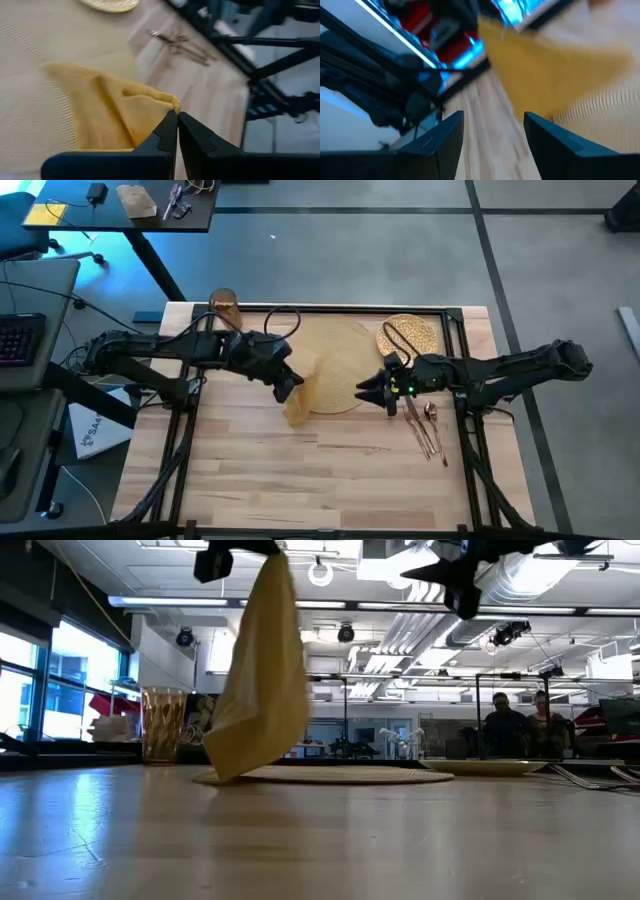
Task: Set table place
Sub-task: Fold the yellow table napkin
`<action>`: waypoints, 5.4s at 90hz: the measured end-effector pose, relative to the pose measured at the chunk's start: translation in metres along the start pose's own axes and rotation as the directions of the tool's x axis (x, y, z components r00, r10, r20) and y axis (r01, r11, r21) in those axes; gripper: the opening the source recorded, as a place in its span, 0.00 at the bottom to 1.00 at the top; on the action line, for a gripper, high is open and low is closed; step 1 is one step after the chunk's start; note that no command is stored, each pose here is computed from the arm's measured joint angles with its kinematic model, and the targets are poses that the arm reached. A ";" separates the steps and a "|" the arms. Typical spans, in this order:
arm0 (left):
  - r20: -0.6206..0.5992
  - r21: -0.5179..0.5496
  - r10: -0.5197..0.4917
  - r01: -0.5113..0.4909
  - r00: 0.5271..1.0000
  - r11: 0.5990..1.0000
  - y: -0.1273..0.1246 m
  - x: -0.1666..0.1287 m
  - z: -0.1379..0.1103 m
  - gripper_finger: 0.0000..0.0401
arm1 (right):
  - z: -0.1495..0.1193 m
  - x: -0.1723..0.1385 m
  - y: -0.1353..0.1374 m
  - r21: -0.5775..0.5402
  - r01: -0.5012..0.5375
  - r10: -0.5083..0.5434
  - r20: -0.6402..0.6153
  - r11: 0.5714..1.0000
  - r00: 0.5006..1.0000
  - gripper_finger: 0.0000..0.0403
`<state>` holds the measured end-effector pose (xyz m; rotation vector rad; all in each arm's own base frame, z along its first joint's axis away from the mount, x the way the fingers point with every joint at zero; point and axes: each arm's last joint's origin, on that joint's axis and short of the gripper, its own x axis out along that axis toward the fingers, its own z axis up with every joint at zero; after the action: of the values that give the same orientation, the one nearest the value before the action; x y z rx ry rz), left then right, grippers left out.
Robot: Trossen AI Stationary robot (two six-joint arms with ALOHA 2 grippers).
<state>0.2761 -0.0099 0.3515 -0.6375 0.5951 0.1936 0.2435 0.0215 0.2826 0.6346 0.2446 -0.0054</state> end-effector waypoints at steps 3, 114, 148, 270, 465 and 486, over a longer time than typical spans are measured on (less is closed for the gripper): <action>0.006 0.003 -0.018 0.018 1.000 1.000 -0.002 0.000 0.000 0.00 | 0.001 0.001 0.000 -0.030 -0.006 0.006 0.007 1.000 1.000 0.48; -0.125 -0.032 -0.031 0.027 0.992 0.999 -0.020 0.001 -0.026 0.00 | -0.087 0.117 -0.024 -0.675 -0.185 -0.297 -0.531 0.714 0.793 0.48; -0.151 -0.062 -0.049 0.040 0.987 0.997 -0.028 -0.001 -0.035 0.00 | -0.093 0.170 -0.021 -0.682 -0.234 -0.266 -0.543 0.693 0.796 0.18; 0.012 0.263 0.168 -0.165 0.986 0.951 -0.006 -0.067 -0.036 0.00 | -0.046 0.123 -0.011 0.164 0.380 -0.101 -0.803 0.910 0.588 0.28; -0.012 0.217 0.178 -0.171 0.984 0.961 -0.004 -0.067 -0.038 0.00 | -0.046 0.105 0.057 -0.509 -0.024 -0.433 -0.754 0.860 0.495 0.00; 0.015 0.232 0.191 -0.190 0.981 0.954 -0.004 -0.067 -0.036 0.00 | 0.072 0.071 0.105 -0.302 0.237 -0.363 -0.482 0.923 0.797 0.00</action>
<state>0.2057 -0.0349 0.3690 -0.3534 0.6761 0.2974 0.3371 0.0686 0.3839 0.3473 0.8775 -0.1110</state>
